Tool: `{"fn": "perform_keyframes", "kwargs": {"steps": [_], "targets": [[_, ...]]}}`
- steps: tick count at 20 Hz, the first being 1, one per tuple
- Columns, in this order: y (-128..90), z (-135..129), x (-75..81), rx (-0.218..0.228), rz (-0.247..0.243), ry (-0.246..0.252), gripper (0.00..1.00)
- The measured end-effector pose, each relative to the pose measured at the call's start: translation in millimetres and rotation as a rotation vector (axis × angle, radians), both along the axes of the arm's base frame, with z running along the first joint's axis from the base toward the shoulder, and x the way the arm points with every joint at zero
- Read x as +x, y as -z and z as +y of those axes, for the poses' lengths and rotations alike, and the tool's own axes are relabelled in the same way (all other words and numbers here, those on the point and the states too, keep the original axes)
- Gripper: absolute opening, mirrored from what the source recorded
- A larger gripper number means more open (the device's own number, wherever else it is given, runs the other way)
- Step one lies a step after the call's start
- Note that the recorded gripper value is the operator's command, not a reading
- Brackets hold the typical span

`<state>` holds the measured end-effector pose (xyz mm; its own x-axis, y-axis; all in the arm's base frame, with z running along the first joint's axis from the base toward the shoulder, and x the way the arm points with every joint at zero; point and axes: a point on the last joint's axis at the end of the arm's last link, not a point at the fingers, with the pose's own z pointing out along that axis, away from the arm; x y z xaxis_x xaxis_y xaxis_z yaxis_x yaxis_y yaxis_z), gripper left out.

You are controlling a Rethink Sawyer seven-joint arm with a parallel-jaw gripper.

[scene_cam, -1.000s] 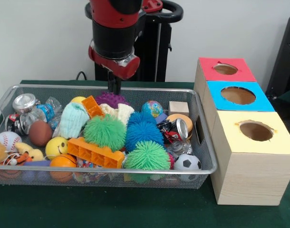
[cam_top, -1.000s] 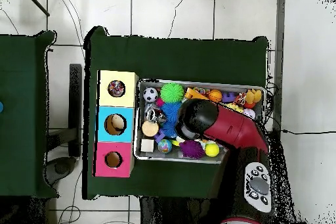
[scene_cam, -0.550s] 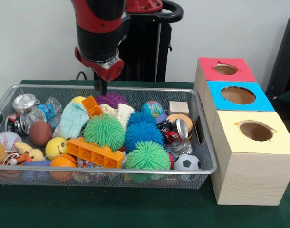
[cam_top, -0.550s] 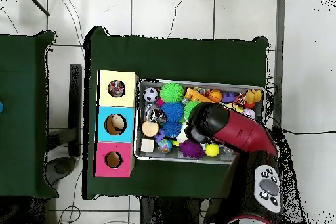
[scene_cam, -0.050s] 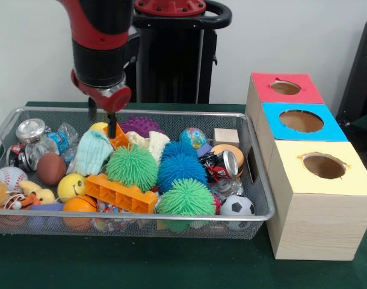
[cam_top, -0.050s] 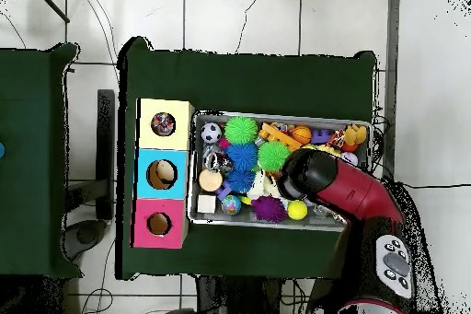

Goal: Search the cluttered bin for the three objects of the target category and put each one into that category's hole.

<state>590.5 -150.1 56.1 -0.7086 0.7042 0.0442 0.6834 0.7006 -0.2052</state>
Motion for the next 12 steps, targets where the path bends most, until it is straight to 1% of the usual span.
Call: {"fn": "perform_keyframes", "kwargs": {"steps": [1,2,4,7,12], "targets": [[0.2,-1.1,0.6,-0.003,-0.006,0.001,1.0],[0.6,-4.0,3.3,-0.014,-0.034,0.008,1.0],[1.1,-3.4,4.7,-0.016,-0.05,0.017,1.0],[0.4,1.7,7.4,-0.007,-0.064,0.037,1.0],[-4.3,12.2,15.5,0.003,-0.081,0.047,1.0]]}}
